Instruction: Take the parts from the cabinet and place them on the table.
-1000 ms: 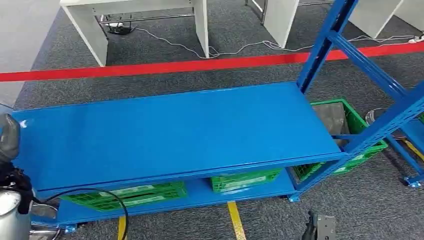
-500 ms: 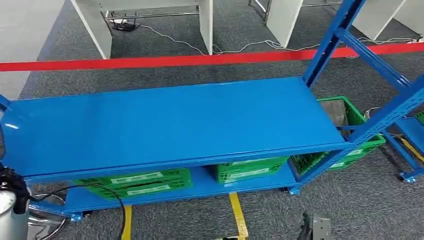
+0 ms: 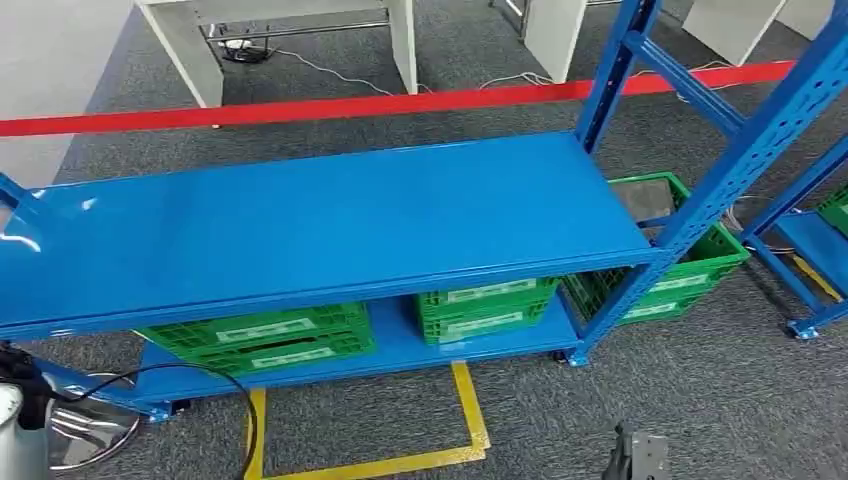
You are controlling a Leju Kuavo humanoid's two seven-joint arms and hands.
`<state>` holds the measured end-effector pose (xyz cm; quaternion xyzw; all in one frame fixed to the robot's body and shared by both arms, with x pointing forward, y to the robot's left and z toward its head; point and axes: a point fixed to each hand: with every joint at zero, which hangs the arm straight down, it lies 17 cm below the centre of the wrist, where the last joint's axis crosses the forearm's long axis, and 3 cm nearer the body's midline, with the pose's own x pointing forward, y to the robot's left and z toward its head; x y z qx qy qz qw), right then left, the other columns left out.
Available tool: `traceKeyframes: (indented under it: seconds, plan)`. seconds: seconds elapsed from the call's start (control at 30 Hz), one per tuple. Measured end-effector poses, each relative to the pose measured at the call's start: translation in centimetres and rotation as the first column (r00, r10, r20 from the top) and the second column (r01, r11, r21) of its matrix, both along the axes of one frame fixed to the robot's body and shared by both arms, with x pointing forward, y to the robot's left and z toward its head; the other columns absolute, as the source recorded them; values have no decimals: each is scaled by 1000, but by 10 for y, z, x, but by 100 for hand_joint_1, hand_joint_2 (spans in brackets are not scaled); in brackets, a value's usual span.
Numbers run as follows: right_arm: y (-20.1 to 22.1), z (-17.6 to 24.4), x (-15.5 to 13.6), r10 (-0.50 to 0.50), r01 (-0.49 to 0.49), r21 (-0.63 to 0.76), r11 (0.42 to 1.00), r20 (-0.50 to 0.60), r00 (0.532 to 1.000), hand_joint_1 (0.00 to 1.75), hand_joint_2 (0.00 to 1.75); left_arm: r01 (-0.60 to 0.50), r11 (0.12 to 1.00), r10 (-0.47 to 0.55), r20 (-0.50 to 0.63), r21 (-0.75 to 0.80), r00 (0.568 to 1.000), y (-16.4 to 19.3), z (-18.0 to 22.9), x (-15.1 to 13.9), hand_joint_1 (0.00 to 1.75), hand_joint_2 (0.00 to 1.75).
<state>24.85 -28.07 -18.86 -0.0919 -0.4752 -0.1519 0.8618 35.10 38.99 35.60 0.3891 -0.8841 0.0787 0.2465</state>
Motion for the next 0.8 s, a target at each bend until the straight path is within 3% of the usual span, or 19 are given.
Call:
traceKeyframes:
  seconds: [0.8]
  plan:
    - [5, 2, 4, 8, -8, -5, 1000, 3, 1000, 0, 0, -39, 999, 40, 49, -33, 998, 12, 10, -5, 175, 175]
